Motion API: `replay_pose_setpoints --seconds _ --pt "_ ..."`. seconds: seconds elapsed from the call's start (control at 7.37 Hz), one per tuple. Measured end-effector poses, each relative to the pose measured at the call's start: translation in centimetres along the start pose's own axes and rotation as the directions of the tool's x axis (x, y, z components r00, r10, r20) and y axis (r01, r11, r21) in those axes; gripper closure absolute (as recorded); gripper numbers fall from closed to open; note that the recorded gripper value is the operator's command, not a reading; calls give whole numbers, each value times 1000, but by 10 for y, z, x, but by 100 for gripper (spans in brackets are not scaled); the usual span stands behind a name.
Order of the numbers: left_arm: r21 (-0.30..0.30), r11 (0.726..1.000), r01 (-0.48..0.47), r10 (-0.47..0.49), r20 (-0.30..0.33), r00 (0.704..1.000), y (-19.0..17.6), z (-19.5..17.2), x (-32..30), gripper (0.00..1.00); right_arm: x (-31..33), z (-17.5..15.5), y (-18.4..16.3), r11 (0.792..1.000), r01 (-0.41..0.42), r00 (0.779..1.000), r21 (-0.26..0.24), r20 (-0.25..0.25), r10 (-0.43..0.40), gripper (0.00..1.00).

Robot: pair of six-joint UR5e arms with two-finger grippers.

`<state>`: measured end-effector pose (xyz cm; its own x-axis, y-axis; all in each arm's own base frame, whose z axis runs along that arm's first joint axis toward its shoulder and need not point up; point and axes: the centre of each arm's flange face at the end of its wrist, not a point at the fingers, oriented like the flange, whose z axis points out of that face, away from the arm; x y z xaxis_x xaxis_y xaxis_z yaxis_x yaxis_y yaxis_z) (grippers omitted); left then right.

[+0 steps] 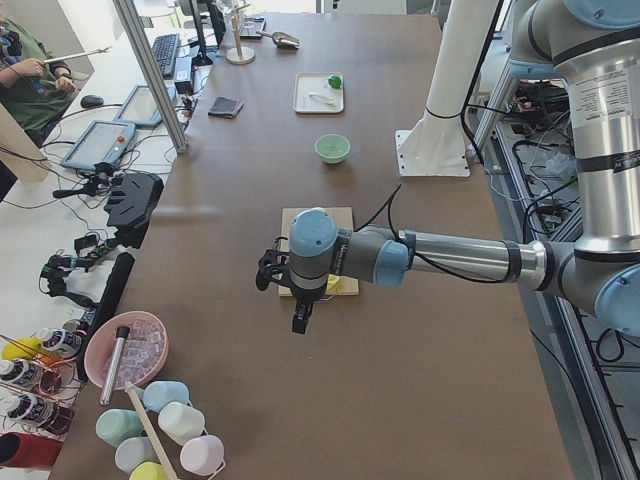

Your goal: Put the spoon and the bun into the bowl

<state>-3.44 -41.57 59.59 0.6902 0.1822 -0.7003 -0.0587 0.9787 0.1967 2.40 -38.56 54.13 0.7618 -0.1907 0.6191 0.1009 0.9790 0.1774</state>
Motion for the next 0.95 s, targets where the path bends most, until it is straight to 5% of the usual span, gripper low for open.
replay_pose_setpoints --seconds 0.54,0.95 --pt "10 1000 -13 13 -5 1000 -6 -4 5 2 -5 -5 -6 999 30 1000 38 3 -30 0" --pt "85 993 -87 87 -6 996 -34 -26 30 2 -14 -17 -15 993 60 998 97 8 -61 0"
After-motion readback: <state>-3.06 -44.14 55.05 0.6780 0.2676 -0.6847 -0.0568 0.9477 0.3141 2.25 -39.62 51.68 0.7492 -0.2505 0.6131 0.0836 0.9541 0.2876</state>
